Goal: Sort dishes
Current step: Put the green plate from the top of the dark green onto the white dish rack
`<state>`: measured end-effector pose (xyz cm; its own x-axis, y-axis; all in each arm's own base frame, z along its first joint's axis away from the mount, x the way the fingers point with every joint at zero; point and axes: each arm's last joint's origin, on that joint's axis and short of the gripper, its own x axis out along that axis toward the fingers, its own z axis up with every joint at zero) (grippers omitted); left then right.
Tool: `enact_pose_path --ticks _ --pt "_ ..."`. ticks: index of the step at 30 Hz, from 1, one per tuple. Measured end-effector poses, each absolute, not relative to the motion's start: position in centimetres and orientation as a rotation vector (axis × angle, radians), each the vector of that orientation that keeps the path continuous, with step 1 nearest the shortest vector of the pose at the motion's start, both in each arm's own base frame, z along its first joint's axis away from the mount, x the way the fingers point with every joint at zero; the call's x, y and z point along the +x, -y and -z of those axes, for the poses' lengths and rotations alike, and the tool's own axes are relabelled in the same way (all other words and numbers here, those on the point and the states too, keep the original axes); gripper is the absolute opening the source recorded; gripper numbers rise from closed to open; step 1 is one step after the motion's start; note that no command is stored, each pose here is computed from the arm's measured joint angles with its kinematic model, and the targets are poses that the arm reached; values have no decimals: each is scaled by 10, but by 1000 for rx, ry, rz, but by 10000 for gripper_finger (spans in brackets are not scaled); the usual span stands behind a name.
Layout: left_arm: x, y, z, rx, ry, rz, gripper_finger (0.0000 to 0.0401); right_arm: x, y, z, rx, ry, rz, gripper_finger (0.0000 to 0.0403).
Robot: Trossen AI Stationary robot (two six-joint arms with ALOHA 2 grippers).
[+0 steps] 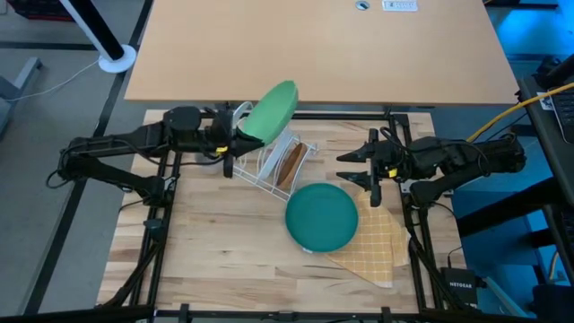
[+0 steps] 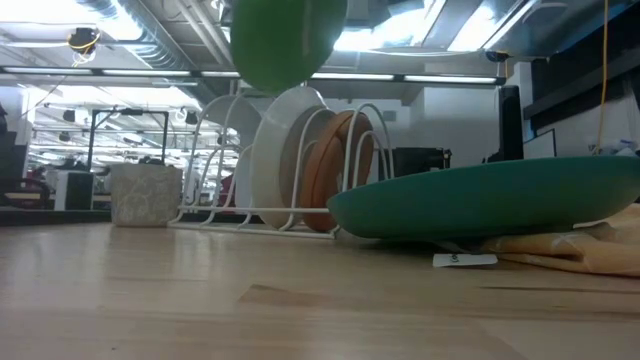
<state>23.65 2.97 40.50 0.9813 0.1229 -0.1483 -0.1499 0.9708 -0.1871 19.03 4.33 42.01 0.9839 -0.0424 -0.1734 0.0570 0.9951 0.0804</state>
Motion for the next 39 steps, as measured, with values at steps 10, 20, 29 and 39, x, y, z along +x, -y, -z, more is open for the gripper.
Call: enact_pose_path --ticks 10,20,29,39 --pt "242 -18 -398 -288 -151 -67 0 190 -43 -420 85 -172 50 195" --pt "243 -15 -402 -262 -102 -64 0 190 -43 -420 85 -172 50 195" --pt "242 -16 -397 -264 -153 -123 0 190 -43 -420 85 -172 50 195" --pt "251 -17 -391 -277 -170 -156 0 190 -43 -420 85 -173 50 195"
